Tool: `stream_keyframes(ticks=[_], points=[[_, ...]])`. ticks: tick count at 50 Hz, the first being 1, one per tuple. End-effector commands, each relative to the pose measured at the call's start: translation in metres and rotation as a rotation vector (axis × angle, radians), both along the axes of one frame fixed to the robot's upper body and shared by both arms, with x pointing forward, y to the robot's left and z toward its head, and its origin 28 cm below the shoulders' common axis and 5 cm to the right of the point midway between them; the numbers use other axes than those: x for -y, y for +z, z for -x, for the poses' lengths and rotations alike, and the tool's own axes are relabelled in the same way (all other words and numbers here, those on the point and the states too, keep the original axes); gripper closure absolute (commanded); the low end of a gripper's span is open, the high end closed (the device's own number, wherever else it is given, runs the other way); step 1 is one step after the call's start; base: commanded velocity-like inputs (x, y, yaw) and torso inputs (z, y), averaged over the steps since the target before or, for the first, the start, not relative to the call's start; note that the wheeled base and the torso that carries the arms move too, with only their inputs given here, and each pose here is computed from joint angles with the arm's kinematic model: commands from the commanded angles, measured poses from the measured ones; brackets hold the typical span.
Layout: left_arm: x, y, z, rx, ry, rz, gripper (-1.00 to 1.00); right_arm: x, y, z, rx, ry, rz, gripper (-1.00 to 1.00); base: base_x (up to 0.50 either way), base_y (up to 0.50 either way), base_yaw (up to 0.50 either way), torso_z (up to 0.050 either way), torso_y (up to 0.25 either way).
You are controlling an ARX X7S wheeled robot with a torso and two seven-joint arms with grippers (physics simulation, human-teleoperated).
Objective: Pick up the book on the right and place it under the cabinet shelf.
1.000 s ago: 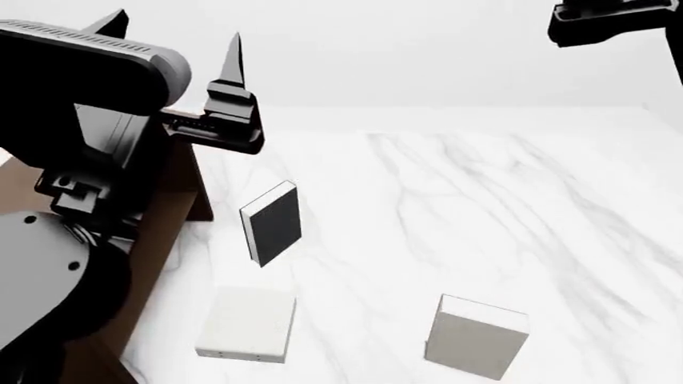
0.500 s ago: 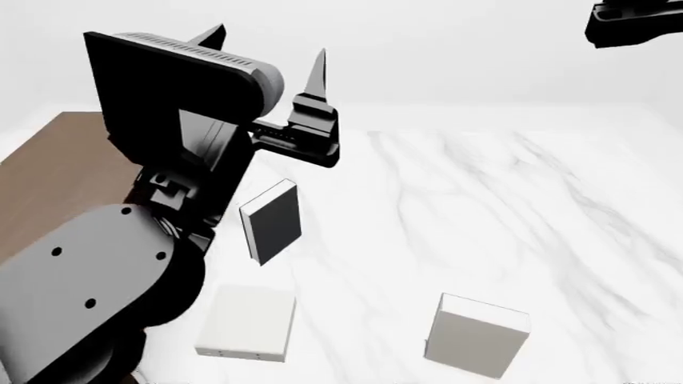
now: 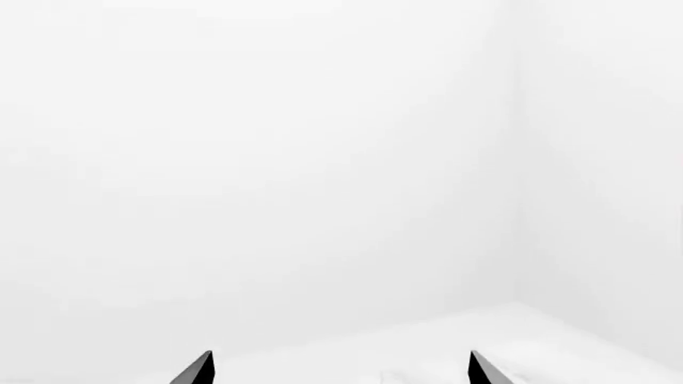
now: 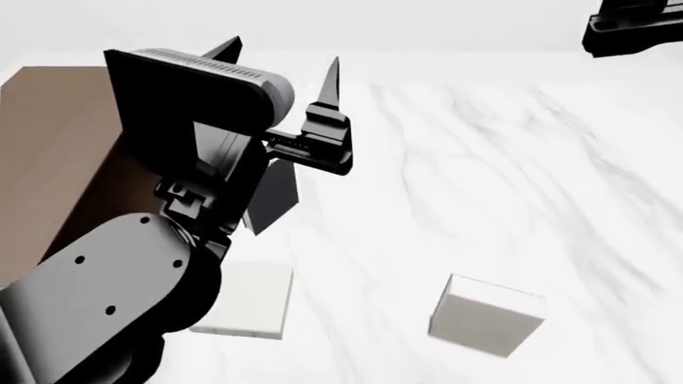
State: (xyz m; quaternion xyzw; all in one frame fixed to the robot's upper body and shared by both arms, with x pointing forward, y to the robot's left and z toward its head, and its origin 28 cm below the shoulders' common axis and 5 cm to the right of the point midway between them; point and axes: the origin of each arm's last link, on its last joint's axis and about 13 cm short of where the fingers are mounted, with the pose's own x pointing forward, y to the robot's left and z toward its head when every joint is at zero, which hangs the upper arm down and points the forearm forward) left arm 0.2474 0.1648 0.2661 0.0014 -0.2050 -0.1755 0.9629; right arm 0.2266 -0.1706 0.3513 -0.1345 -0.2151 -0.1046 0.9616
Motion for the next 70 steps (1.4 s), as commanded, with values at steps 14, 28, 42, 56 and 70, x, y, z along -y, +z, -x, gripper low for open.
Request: stream_keyframes(ticks=[14,28,42,56,70], points=[[0.003,-0.006,0.002,0.0,-0.017,0.005,-1.0,-0.001,-0.004,-0.003,-0.017,0.005,0.002,-1.0,0.0,0.0,0.0,0.0,-0.166],[0.005,-0.013,0.005,-0.008,-0.026,0.015,-1.0,-0.001,-0.007,-0.006,-0.03,0.009,0.004,-1.0,0.0,0.0,0.0,0.0,-0.166],[0.009,-0.029,0.013,-0.015,-0.023,0.023,-1.0,-0.002,-0.014,-0.01,-0.05,0.015,0.0,-1.0,0.0,0.0,0.0,0.0,-0.162],[0.021,-0.073,0.031,-0.073,-0.065,0.032,-1.0,-0.002,-0.024,-0.017,-0.08,0.025,-0.005,-1.0,0.0,0.0,0.0,0.0,-0.036],[0.03,-0.094,0.04,-0.098,-0.102,0.061,-1.0,-0.003,-0.027,-0.019,-0.089,0.031,-0.006,-1.0,0.0,0.0,0.0,0.0,0.0]])
